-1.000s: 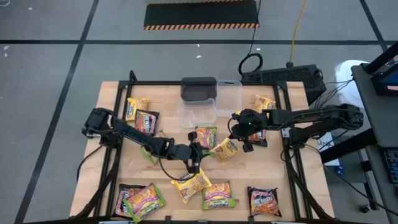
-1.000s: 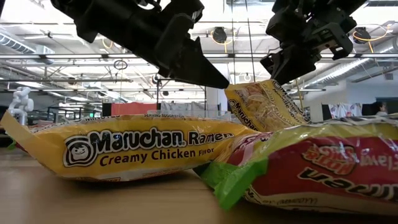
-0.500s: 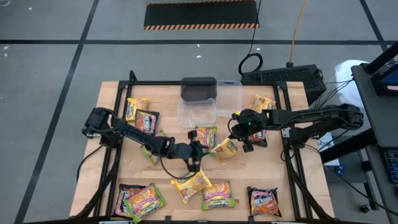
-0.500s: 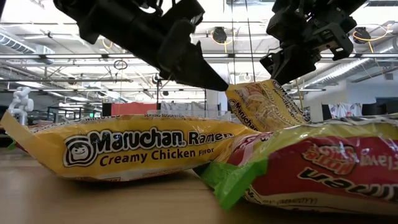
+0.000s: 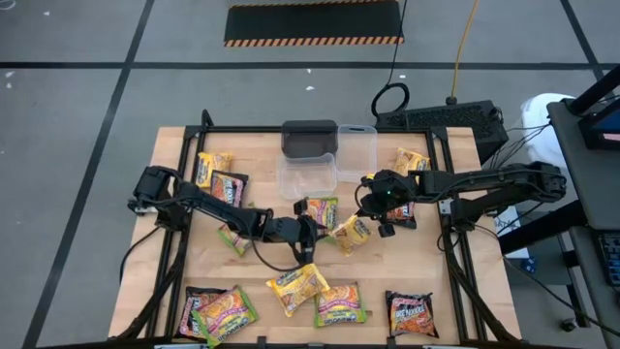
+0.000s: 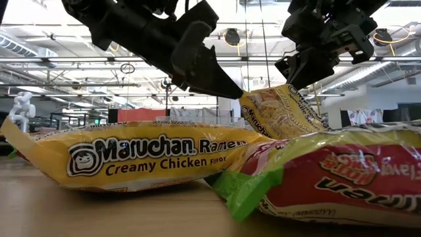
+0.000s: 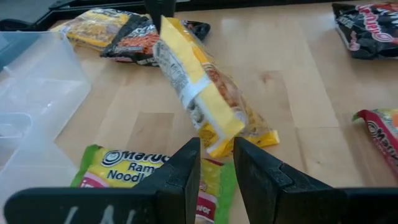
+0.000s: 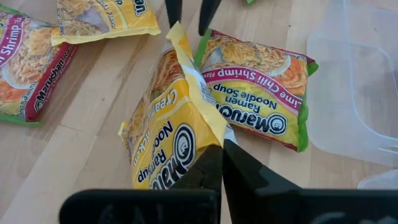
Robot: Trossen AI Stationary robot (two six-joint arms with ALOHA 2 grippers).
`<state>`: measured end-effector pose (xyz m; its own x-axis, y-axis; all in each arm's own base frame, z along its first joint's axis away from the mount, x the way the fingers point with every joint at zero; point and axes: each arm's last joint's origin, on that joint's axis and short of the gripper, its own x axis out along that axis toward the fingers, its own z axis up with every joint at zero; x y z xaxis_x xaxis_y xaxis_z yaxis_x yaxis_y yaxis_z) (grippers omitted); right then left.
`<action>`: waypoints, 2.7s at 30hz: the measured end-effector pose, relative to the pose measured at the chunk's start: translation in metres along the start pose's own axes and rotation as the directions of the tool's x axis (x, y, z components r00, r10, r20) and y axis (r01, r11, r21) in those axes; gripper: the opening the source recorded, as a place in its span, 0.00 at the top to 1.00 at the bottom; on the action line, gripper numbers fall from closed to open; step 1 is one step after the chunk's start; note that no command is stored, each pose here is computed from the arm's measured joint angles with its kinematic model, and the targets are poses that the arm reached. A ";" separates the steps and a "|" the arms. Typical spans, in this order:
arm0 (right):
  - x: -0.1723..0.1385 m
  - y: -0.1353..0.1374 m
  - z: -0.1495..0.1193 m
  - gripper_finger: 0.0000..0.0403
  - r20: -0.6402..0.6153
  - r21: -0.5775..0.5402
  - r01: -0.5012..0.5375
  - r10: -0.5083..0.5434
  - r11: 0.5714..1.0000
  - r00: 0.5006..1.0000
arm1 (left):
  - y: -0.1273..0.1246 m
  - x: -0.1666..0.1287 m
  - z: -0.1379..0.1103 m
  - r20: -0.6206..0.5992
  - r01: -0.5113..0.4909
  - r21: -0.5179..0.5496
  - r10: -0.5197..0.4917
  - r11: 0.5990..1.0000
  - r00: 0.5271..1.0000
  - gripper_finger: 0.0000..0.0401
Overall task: Sort Maruchan noodles
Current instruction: Put the yellow noodle pack into the left transparent bin
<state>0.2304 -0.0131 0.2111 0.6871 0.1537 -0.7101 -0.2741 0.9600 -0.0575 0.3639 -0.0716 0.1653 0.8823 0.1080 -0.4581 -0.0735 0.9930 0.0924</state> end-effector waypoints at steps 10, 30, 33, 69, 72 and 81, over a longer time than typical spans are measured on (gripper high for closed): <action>0.000 0.000 0.000 1.00 0.000 0.000 0.000 0.000 1.000 1.000 | 0.000 0.000 0.000 -0.002 0.032 -0.003 -0.032 0.999 0.999 0.74; 0.000 0.000 0.001 1.00 0.015 -0.011 0.005 -0.005 1.000 1.000 | 0.002 0.001 0.000 -0.002 0.026 -0.011 -0.026 1.000 1.000 0.74; 0.000 0.000 0.002 1.00 0.015 -0.011 0.005 -0.005 1.000 1.000 | 0.006 0.002 0.001 0.005 0.016 -0.015 -0.016 1.000 1.000 0.74; 0.000 -0.001 0.002 1.00 0.017 -0.030 0.007 -0.006 1.000 1.000 | -0.002 0.028 -0.023 0.026 0.084 -0.050 -0.083 0.995 0.996 0.74; 0.000 -0.001 0.002 1.00 0.017 -0.030 0.007 -0.006 1.000 1.000 | -0.002 0.028 -0.022 0.037 0.078 -0.053 -0.076 0.996 0.996 0.74; 0.000 0.000 0.001 1.00 0.015 -0.029 0.006 -0.005 1.000 1.000 | -0.001 0.023 -0.014 0.064 0.079 -0.074 -0.075 0.994 0.995 0.74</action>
<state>0.2316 -0.0133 0.2121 0.6984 0.1520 -0.6994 -0.2894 0.9537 -0.0818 0.3779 -0.0691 0.1427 0.9133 0.0302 -0.4062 -0.0377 0.9992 -0.0103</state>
